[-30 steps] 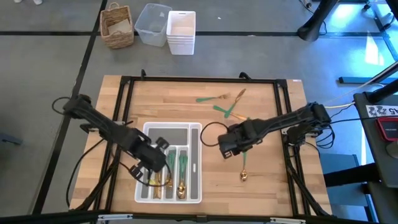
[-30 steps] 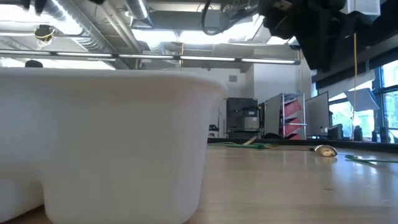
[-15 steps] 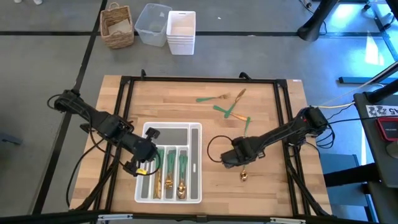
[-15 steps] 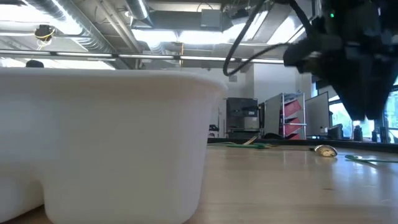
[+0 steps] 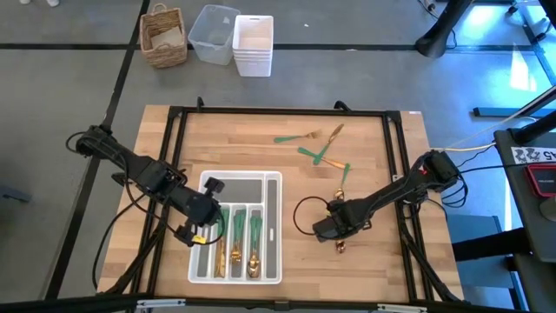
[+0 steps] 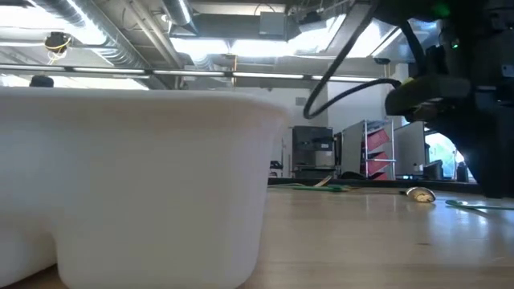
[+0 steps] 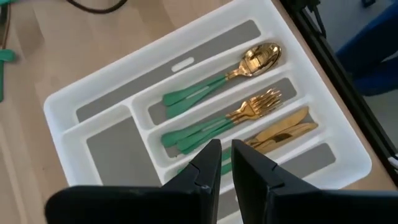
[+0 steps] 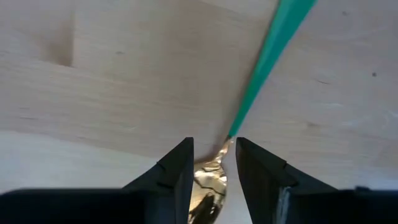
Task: Sort silverware
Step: Put the spoon in the silverware tray
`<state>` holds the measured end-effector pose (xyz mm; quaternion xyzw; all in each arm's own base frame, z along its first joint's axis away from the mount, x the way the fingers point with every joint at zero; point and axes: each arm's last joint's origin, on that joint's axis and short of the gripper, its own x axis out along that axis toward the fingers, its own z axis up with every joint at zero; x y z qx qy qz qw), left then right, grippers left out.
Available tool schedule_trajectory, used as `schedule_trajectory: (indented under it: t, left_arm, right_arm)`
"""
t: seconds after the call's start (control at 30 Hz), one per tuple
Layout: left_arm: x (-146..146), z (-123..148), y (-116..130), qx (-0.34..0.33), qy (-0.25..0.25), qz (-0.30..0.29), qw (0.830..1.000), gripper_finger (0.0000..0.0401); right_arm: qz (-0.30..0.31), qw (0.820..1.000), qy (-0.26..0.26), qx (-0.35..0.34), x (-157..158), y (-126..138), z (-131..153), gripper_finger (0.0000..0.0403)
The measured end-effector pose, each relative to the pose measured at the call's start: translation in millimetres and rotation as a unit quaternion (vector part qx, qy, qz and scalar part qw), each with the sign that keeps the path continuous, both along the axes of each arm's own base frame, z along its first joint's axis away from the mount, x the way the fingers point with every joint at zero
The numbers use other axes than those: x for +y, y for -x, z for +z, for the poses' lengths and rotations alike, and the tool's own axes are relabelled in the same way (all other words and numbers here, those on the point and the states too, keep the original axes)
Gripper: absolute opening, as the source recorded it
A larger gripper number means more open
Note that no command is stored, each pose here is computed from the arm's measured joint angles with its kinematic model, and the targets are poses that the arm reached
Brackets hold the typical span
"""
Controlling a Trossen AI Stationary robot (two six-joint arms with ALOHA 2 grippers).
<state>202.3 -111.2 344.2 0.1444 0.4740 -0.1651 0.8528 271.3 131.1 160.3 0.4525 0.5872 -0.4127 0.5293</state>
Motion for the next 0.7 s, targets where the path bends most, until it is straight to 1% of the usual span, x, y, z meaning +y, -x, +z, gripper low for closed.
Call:
schedule_trajectory:
  t: [0.13,0.23,0.43,0.53,0.7]
  left_arm:
    - [-1,1,-2,-0.011,0.004,-0.003,1.000,0.0031]
    - [-2,1,-3,-0.015,0.006,-0.003,1.000,0.0031]
    - [-1,1,-3,-0.014,0.006,-0.003,1.000,0.0031]
    - [-1,1,-3,-0.014,0.006,-0.003,1.000,0.0031]
    - [-1,1,-2,-0.013,0.006,-0.003,1.000,0.0031]
  right_arm:
    - [0.000,1.000,0.002,0.008,-1,3,-4,0.0122]
    - [0.001,1.000,-0.006,0.022,-3,7,-9,0.0122]
    - [0.001,1.000,-0.018,0.003,-3,10,-20,0.0120]
    - [0.002,1.000,-0.031,-0.002,-4,11,-24,0.0102]
    - [0.005,0.999,-0.036,-0.004,-4,11,-25,0.0043]
